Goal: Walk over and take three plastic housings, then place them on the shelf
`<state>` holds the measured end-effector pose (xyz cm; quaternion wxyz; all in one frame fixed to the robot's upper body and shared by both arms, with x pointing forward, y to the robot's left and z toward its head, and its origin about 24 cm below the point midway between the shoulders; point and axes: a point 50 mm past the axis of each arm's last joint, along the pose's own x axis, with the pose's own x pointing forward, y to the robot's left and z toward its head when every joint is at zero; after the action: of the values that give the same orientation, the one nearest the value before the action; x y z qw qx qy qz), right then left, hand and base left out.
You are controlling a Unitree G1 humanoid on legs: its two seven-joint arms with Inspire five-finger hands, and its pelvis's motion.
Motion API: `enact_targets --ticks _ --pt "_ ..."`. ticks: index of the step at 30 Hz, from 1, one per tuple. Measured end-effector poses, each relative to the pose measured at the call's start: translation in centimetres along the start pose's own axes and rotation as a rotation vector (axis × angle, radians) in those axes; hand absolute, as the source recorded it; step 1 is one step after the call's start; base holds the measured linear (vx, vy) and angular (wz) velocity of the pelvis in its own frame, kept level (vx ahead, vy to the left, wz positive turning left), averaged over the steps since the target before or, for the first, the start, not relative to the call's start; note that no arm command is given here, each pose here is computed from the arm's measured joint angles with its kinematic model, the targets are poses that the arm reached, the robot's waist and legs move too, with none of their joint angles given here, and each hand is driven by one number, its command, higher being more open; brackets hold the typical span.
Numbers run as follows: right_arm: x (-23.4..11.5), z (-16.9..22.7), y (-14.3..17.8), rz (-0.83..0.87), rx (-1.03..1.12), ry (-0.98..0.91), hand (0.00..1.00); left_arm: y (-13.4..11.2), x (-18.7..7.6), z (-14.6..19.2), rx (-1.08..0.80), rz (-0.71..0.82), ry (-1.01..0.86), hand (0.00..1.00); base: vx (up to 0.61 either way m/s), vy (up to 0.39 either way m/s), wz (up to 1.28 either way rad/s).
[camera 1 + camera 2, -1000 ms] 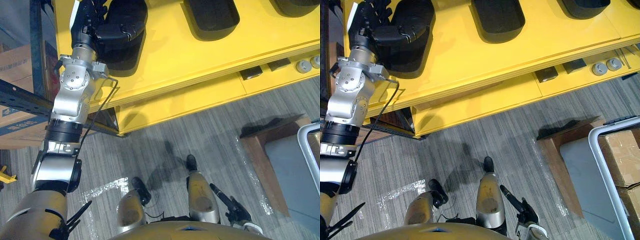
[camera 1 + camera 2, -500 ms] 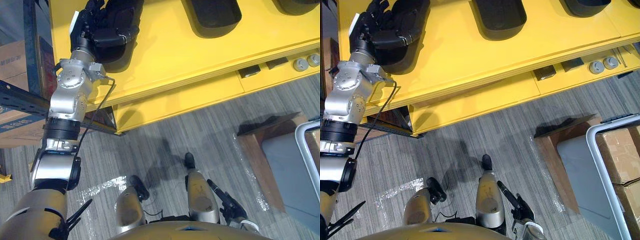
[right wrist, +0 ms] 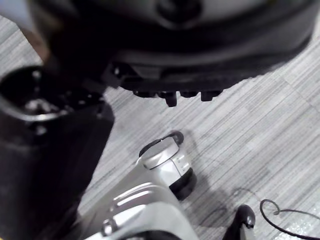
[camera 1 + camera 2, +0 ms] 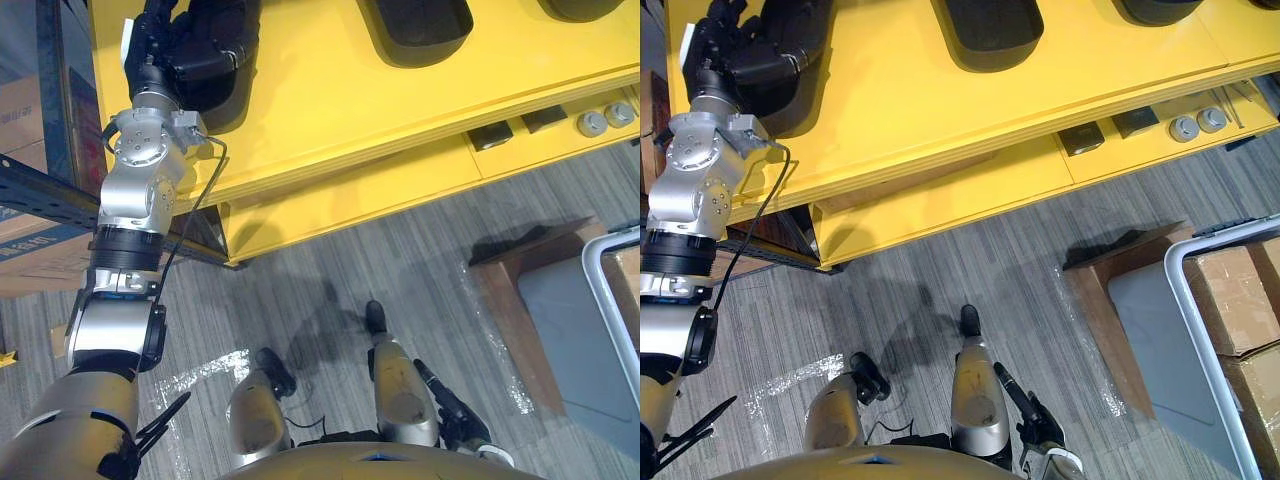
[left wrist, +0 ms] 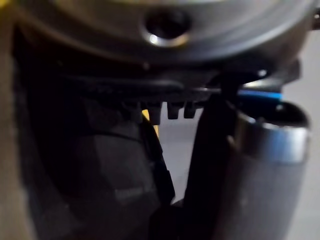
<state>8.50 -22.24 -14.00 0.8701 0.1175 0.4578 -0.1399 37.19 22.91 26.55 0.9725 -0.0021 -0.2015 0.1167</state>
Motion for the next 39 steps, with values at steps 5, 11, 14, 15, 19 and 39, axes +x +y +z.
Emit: enact_targets --ticks 5,11,14,15,19,39 --pt "0.0 0.0 0.7 0.028 0.018 -0.004 1.00 0.9 0.1 0.5 -0.034 0.166 -0.013 1.00 0.00 0.002 -0.03" --pt "0.1 0.1 1.4 0.052 0.032 -0.007 1.00 0.5 0.5 1.6 -0.093 0.253 -0.044 1.00 0.00 0.000 0.00" --pt "0.1 -0.1 1.6 0.056 0.036 0.000 1.00 0.4 0.5 1.7 -0.102 0.270 -0.051 1.00 0.01 0.021 -0.01" --pt "0.1 -0.1 1.6 0.056 0.050 0.002 1.00 0.3 0.5 1.7 -0.107 0.269 -0.057 1.00 0.00 0.000 0.00" --pt "0.1 -0.2 1.6 0.054 0.049 0.002 1.00 -0.2 0.4 1.7 -0.128 0.249 -0.079 1.00 0.01 0.014 -0.03" --pt "-0.7 -2.4 -0.2 -0.009 0.050 0.052 1.00 -1.8 -1.0 -0.4 -0.053 -0.035 -0.065 1.00 0.01 0.027 -0.02"
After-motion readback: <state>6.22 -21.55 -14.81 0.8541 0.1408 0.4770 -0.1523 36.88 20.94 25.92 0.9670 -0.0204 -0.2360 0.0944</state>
